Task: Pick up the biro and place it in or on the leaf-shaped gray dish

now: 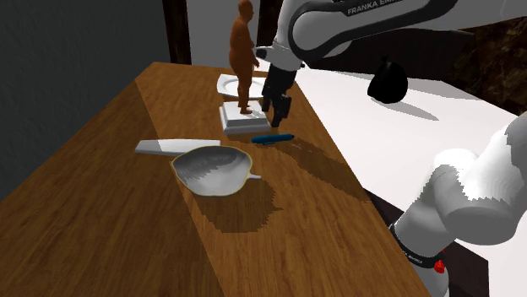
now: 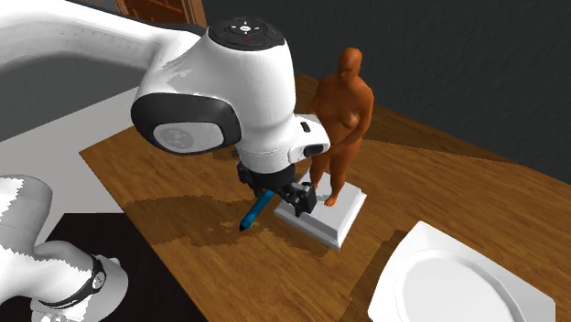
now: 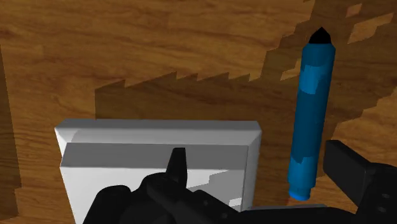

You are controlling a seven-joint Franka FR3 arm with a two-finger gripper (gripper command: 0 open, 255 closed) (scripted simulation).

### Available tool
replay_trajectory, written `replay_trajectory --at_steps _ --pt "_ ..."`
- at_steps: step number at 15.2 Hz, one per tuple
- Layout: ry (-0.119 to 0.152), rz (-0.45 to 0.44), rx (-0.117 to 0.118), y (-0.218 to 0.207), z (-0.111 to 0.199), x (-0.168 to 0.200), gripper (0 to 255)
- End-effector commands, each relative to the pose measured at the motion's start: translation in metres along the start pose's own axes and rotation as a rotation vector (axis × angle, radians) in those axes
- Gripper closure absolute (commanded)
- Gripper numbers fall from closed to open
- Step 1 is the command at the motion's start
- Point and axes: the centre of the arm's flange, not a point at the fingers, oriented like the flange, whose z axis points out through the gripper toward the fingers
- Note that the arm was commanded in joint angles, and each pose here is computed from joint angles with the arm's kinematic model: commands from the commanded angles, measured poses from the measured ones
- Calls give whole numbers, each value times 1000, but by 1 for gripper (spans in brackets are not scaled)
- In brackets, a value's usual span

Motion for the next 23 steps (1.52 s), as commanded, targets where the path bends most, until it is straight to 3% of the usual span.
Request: replay_trajectory --at_steps 1,7,8,10,16,17,18,20,21,23 --pt "-112 -20 147 -26 37 -4 0" --pt "-112 -20 147 -26 37 -4 0" --pt "-115 -18 145 -25 26 5 255" --pt "-117 -18 143 -20 9 13 255" --pt "-116 -18 143 -21 -1 -2 255" --pt "-108 -17 134 -19 -1 1 255" --pt "-108 -17 134 -19 -1 1 0" --pt "-91 -177 -91 -76 -1 12 0" --pt "-88 -205 -129 -86 1 13 0" --pt "-88 -205 -129 -84 11 12 0"
